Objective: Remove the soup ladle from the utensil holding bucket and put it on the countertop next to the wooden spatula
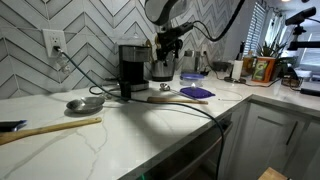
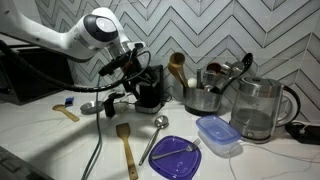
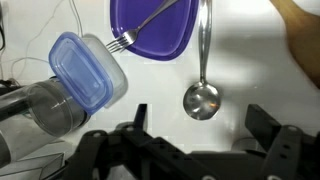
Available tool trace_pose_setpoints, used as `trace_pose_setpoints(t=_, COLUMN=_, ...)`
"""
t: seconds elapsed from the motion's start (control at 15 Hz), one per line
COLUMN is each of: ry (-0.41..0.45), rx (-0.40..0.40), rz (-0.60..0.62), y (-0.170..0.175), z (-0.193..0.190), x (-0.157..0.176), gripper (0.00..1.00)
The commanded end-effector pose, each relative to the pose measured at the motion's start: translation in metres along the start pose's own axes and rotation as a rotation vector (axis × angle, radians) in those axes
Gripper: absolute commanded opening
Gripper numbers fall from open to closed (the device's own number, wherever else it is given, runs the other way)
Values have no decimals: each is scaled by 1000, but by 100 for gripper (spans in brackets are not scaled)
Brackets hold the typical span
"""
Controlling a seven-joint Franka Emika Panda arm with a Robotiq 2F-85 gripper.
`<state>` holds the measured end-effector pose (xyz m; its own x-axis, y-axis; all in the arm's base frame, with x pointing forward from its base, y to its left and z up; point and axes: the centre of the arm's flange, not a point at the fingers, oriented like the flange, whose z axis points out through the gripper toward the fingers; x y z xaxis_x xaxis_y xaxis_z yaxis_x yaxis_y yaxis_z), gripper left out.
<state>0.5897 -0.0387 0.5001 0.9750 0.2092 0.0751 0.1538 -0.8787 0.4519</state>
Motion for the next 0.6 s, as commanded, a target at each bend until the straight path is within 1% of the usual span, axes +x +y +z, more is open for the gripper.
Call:
trace_pose_setpoints(t=0.0, ry=20, rx=107, rz=-73, y=10, z=-20, x=-31, gripper=100)
trace_pose_setpoints(t=0.2, ry=40, rx=161, rz=-139, y=14, z=-31, x=-41, gripper=100)
trace_pose_setpoints(t=0.27, ry=54, rx=168, rz=-154, y=14, z=-33, x=-44, gripper=100)
trace_pose_setpoints(t=0.33, ry=75, rx=169, rz=-175, y=16, z=-31, x=-47, gripper=100)
trace_pose_setpoints(t=0.4, ry=57, rx=137, rz=-137, y=13, z=-34, x=-26, gripper=100)
trace_pose_setpoints(t=0.53, ry=61, rx=144, rz=-156, y=15, z=-36, x=-31, gripper=100)
